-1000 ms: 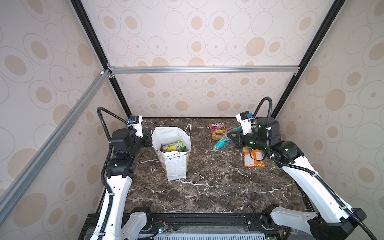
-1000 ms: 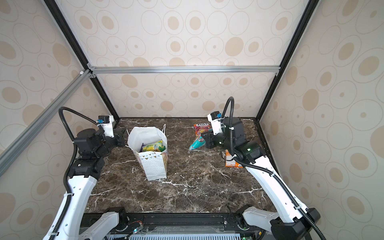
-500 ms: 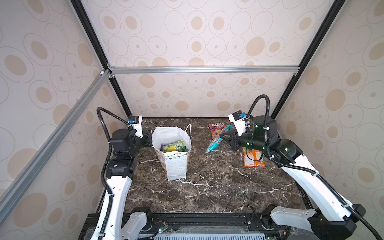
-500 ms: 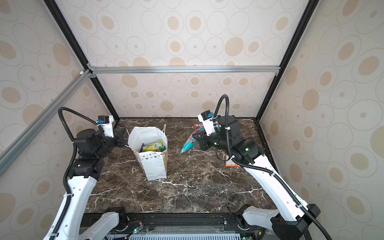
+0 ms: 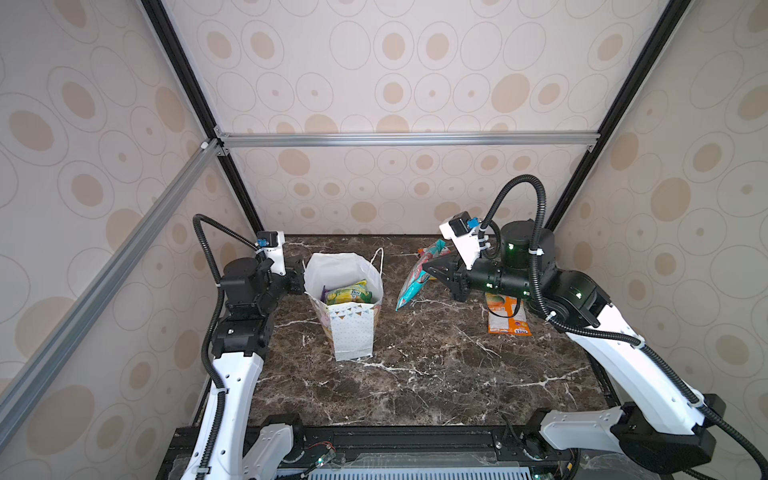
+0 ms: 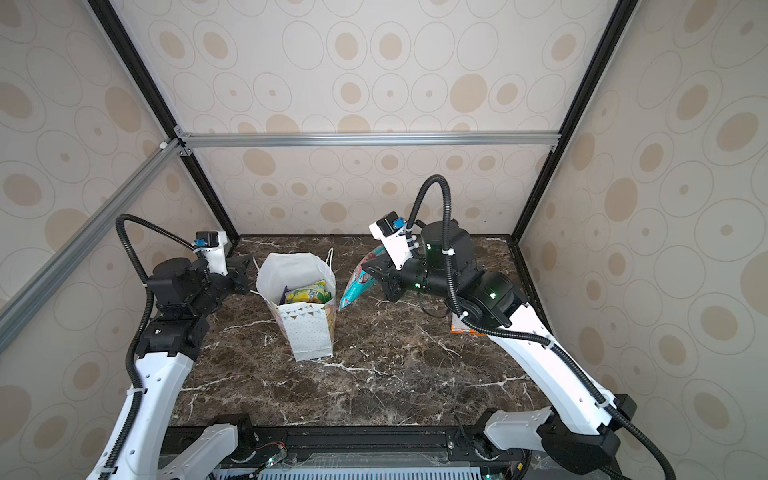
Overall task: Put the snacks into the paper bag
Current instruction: 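Carry the Mint Blossom packet with the right gripper over the bag, then lower the teal packet into the bag opening with the right gripper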
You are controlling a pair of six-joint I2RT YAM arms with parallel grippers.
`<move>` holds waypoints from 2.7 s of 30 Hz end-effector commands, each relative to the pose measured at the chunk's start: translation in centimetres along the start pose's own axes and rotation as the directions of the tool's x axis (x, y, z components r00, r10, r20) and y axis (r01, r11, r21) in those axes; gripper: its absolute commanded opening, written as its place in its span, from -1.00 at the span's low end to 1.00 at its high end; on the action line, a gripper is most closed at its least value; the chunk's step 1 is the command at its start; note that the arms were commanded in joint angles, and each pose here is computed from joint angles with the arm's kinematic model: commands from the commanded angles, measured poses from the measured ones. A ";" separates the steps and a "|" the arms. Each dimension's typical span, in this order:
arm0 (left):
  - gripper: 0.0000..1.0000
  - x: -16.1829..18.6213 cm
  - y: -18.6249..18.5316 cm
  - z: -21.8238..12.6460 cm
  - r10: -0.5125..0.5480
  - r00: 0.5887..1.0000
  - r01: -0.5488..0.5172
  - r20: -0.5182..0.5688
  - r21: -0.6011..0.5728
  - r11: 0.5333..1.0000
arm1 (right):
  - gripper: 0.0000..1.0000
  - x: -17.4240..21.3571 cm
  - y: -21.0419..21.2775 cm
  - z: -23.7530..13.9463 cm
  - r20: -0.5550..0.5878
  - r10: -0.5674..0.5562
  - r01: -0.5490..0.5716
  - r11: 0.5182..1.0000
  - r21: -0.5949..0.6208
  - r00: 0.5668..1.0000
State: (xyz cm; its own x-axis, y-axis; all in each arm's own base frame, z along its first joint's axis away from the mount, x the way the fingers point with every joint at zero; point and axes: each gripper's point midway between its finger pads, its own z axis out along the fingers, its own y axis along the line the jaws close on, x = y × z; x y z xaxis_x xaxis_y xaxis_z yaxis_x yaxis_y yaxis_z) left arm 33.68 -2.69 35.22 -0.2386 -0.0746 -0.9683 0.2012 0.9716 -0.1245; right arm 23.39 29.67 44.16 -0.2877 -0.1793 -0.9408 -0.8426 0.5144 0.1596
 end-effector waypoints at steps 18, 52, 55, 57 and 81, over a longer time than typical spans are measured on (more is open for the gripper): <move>-1.00 -2.5 -0.6 -1.2 0.030 0.996 -0.031 0.080 0.012 0.999 | -1.00 -4.5 9.5 1.4 0.059 -0.235 0.242 0.954 -0.175 0.970; -1.00 -2.4 -0.3 -1.2 0.039 0.997 -0.038 0.073 -0.007 0.999 | -1.00 -4.8 8.5 13.5 0.014 -0.292 0.284 0.917 -0.278 0.956; -1.00 -2.6 -0.1 -1.4 0.044 0.996 -0.043 0.076 -0.019 0.999 | -1.00 -4.7 7.8 14.1 0.008 -0.285 0.276 0.923 -0.268 0.959; -1.00 -2.5 -0.2 -1.4 0.042 0.996 -0.041 0.077 -0.014 0.999 | -1.00 -4.7 7.5 14.5 0.009 -0.288 0.281 0.926 -0.254 0.958; -1.00 -2.6 -0.5 -1.5 0.053 0.996 -0.054 0.072 0.002 0.999 | -1.00 -1.7 2.2 20.4 -0.069 -0.279 0.261 0.945 -0.200 0.958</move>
State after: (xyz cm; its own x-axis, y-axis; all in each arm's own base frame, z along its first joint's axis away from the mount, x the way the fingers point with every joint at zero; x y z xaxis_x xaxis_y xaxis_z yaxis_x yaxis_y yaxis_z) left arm 33.39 -2.69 35.08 -0.2447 -0.0645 -0.9674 0.2018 0.9726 -0.1159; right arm 31.65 47.89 37.28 -0.1461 -0.4264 -0.8926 -0.9532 0.3022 0.0117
